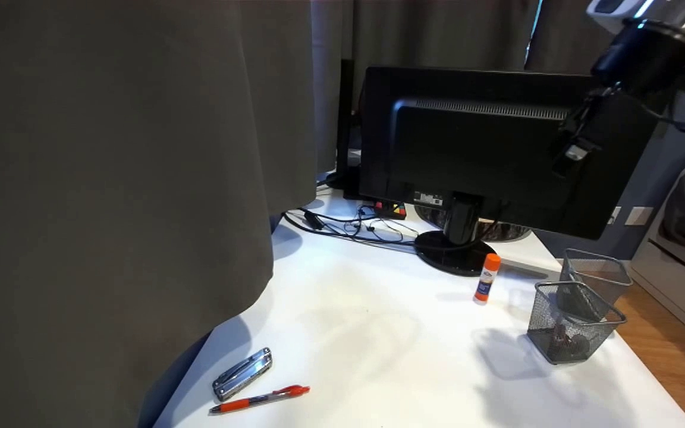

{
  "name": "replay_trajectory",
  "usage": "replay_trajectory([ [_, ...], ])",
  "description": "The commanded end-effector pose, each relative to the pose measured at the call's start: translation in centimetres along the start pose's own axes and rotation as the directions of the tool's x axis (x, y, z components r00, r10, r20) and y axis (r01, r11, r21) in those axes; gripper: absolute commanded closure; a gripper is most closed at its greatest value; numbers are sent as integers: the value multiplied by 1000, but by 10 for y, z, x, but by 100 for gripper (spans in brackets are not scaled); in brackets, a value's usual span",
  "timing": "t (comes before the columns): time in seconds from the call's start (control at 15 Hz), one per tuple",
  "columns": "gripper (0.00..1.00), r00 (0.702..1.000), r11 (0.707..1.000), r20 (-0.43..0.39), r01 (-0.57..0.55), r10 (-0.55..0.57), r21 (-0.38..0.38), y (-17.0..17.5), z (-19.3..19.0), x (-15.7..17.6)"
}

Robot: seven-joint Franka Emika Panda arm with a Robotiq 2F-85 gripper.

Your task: Put the pen in the basket on the left

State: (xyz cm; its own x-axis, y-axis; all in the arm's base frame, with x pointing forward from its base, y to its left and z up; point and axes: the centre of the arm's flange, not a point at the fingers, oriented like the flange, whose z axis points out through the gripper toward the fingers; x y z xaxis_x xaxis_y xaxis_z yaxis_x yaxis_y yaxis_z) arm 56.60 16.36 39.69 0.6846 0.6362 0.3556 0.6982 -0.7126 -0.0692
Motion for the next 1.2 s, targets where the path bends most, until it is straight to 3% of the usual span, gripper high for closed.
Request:
replay_trajectory([
  [0.0, 0, 982, 980, 24, 187, -189, 65, -3, 39, 87],
  [0.07, 0, 972, 968, 25, 229, -233, 99, -9, 49, 105],
  [0.13, 0, 990, 988, 10, 143, -144, 59, -22, 30, 52],
  [0.33, 0, 981, 977, 6, 193, -194, 95, -30, 51, 78],
  [0.53, 0, 980, 976, 5, 198, -199, 95, -22, 51, 79],
  [0.6, 0, 971, 964, 23, 232, -237, 128, -11, 66, 96],
  [0.73, 0, 940, 918, 1, 332, -341, 218, -1, 105, 137],
  [0.87, 0, 910, 873, -17, 402, -414, 275, -14, 125, 156],
  [1.13, 0, 845, 768, 23, 474, -535, 431, -53, 180, 186],
])
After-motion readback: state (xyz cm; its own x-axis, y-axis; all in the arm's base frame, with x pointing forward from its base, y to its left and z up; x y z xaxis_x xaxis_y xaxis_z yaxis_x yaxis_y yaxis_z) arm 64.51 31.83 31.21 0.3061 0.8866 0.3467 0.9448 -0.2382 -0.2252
